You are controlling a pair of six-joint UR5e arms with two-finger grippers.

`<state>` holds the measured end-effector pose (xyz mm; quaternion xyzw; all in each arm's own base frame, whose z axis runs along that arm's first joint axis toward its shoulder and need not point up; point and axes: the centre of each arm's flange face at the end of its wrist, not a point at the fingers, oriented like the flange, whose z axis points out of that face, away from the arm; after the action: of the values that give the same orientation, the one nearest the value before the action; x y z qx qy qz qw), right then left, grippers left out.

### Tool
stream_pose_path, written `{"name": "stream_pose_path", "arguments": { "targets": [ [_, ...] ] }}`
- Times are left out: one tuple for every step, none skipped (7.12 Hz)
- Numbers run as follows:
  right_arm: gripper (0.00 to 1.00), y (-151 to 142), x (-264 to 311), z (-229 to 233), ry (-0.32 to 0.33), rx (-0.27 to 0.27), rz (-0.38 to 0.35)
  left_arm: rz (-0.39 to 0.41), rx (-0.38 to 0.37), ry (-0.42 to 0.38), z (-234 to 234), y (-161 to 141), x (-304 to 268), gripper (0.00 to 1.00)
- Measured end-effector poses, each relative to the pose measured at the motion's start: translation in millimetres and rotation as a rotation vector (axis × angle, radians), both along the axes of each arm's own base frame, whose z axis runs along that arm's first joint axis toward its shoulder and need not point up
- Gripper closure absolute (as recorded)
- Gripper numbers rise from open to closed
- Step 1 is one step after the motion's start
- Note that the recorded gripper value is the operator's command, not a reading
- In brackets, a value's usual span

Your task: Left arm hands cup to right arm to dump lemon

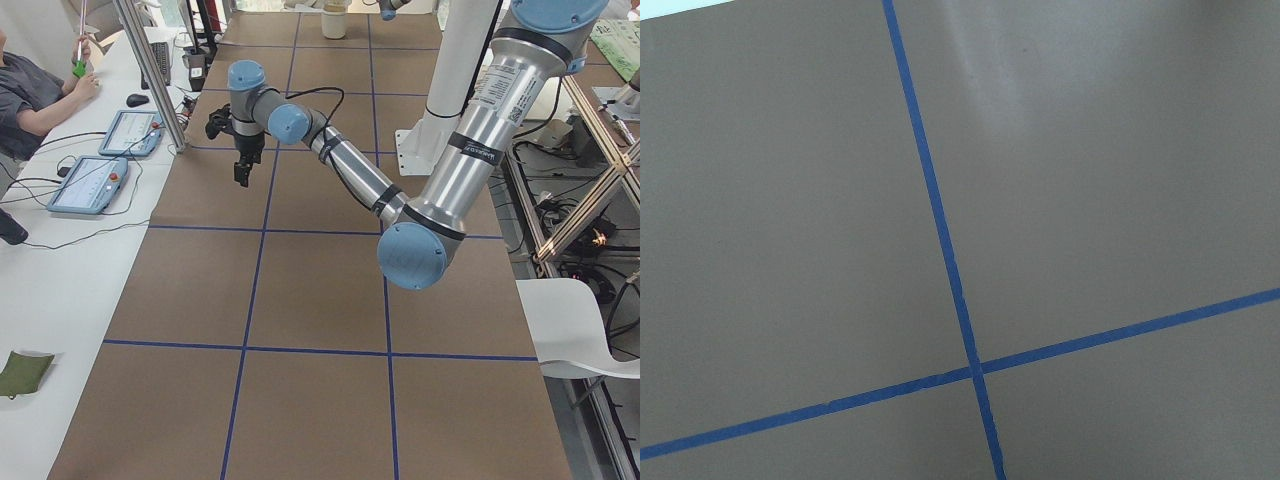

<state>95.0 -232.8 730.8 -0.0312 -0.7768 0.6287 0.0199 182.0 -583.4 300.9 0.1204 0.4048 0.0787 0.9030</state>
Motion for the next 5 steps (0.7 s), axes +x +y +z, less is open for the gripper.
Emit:
{"name": "stream_pose_path", "arguments": {
  "targets": [
    [0.81,-0.1,0.0,0.0,-0.001,-0.001,0.000,0.000,-0.001,0.000,0.4,0.1,0.0,0.00],
    [0.81,-0.9,-0.3,-1.2,0.006,0.003,0.001,0.000,-0.001,0.000,0.7,0.1,0.0,0.00],
    [0.81,-4.2,-1.7,-5.4,0.050,0.020,0.006,0.001,-0.001,0.000,0.6,0.1,0.0,0.00],
    [0.80,-9.9,-4.6,-13.5,0.165,0.055,0.022,0.001,-0.002,0.000,0.8,-0.1,0.2,0.00],
    [0.80,-16.7,-10.7,-23.5,0.332,0.104,0.027,0.002,-0.004,0.001,1.3,-0.1,0.5,0.00]
  ]
}}
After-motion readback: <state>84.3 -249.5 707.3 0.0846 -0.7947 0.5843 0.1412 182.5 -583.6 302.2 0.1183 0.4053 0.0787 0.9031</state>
